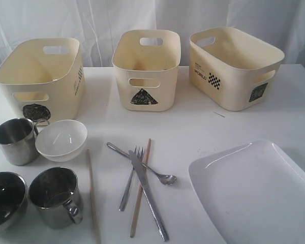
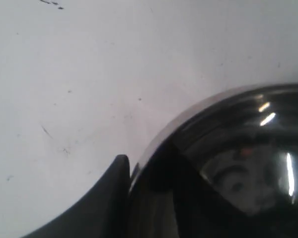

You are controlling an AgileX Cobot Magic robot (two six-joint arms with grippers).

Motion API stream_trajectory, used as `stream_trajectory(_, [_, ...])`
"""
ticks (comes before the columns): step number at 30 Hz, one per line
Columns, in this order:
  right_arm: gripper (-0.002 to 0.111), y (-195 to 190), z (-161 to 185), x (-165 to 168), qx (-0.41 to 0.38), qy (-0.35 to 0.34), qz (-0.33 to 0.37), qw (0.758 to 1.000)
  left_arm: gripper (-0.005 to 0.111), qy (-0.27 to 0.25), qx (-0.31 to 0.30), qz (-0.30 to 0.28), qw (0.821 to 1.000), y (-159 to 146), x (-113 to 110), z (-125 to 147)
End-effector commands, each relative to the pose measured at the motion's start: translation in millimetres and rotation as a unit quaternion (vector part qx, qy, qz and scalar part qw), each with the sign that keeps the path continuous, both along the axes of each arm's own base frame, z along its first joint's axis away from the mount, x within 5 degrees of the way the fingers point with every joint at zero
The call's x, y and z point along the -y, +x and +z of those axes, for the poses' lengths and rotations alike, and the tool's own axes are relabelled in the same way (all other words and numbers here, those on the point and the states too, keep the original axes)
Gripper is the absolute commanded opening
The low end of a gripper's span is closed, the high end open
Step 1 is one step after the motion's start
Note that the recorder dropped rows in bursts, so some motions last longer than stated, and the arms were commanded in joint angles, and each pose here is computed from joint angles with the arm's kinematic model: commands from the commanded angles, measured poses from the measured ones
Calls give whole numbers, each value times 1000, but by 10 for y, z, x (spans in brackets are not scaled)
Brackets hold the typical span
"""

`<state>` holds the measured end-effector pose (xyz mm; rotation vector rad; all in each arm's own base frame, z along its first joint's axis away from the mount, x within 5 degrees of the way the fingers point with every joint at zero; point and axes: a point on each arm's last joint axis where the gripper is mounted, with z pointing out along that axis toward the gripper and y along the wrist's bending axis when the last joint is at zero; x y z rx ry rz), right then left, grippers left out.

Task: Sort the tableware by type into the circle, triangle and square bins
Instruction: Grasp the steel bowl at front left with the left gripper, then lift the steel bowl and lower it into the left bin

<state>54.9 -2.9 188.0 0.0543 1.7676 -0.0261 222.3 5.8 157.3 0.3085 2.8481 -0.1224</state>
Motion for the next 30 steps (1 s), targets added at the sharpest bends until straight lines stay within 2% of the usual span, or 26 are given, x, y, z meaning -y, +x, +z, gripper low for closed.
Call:
stream_trajectory(1, [0, -3, -4, 4, 1, -4, -3, 1000, 9, -9, -30, -11, 999, -47, 24, 29])
stream_trajectory(2, [0, -3, -4, 4, 1, -4, -3, 1000, 1, -7, -34, -18, 999, -49, 23, 72])
stream_trajectory(3, [0, -3, -4, 4, 1, -4, -3, 1000, 0, -1, -41, -30, 999, -47, 16, 131])
stream_trajectory(7, [0, -3, -4, 4, 1, -4, -3, 1000, 0, 24, -53, -62, 996, -49, -20, 472])
stream_trajectory(10, [0, -3, -4, 4, 1, -4, -3, 1000, 0, 32, -25, -65, 997, -31, -27, 887])
stream_trajectory(13, [0, -3, -4, 4, 1, -4, -3, 1000, 0, 39, 38, -66, 996, -47, -21, 1386])
stream_trajectory(14, [0, -3, -4, 4, 1, -4, -3, 1000, 0, 51, 120, -62, 989, -51, -22, 1760])
stream_trajectory(15, [0, -3, -4, 4, 1, -4, -3, 1000, 0, 59, 173, -56, 982, -21, -28, 1910])
stream_trajectory(16, [0, -3, -4, 4, 1, -4, -3, 1000, 0, 60, 329, -24, 942, 84, -29, 2269])
stream_trajectory(17, [0, -3, -4, 4, 1, -4, -3, 1000, 0, 37, 394, 1, 918, 153, -18, 2385])
stream_trajectory(18, [0, -3, -4, 4, 1, -4, -3, 1000, 0, -23, 534, 74, 842, 297, -24, 2642])
stream_trajectory(19, [0, -3, -4, 4, 1, -4, -3, 1000, 0, -42, 576, 105, 809, 353, -39, 2717])
stream_trajectory(20, [0, -3, -4, 4, 1, -4, -3, 1000, 0, -50, 651, 154, 741, 505, -61, 2803])
stream_trajectory(21, [0, -3, -4, 4, 1, -4, -3, 1000, 0, -37, 688, 169, 705, 680, -57, 2760])
stream_trajectory(22, [0, -3, -4, 4, 1, -4, -3, 1000, 0, -42, 694, 170, 698, 803, -29, 2683])
stream_trajectory(24, [0, -3, -4, 4, 1, -4, -3, 1000, 0, -30, 671, 95, 735, 1242, 126, 2309])
stream_trajectory(25, [0, -3, -4, 4, 1, -4, -3, 1000, 0, -8, 645, 33, 764, 1481, 212, 2023])
stream_trajectory(27, [0, -3, -4, 4, 1, -4, -3, 1000, 0, 32, 591, -58, 804, 1809, 309, 1408])
stream_trajectory(30, [0, -3, -4, 4, 1, -4, -3, 1000, 0, 40, 563, -75, 822, 1955, 326, 1053])
